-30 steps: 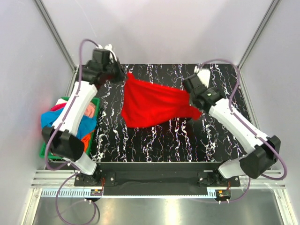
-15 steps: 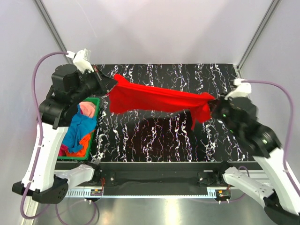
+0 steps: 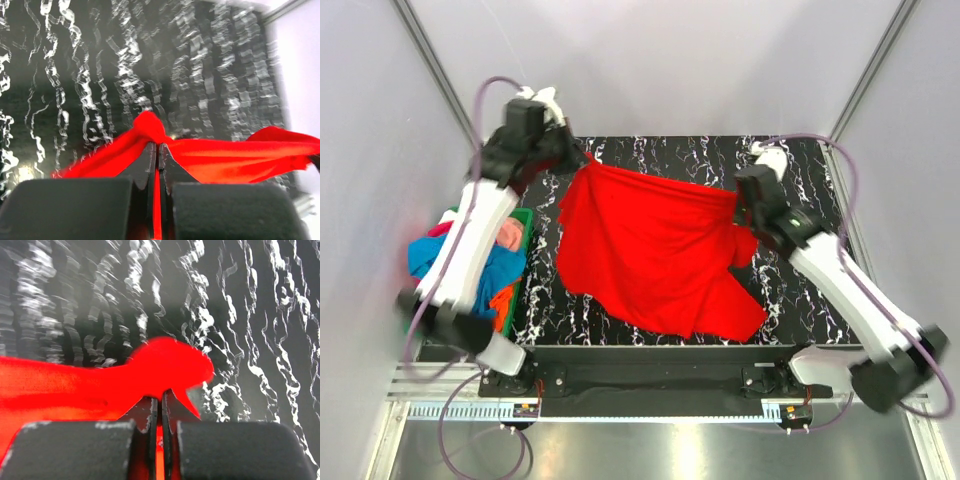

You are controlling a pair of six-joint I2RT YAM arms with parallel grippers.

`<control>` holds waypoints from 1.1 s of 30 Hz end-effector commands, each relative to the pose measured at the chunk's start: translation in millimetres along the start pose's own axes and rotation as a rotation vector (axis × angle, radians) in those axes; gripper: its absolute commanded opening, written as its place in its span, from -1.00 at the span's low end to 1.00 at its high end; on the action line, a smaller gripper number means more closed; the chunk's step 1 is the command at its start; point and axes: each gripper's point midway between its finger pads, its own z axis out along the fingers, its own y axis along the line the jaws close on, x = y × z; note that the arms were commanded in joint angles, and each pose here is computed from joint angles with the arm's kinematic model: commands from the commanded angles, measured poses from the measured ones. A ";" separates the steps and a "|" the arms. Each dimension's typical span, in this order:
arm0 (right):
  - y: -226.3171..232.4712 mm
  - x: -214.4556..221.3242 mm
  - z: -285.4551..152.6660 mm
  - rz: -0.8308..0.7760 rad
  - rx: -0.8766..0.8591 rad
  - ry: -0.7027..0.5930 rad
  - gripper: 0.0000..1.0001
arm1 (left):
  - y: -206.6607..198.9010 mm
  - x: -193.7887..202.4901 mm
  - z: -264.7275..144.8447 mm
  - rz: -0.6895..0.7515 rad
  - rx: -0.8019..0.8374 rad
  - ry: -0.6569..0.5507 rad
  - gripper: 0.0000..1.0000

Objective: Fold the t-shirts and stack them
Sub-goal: Flatten the tshirt out

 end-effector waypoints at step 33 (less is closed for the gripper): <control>-83.6 99.9 129.2 0.337 0.318 0.399 -0.20 | 95.8 268.0 167.4 -0.075 -0.346 0.628 -0.24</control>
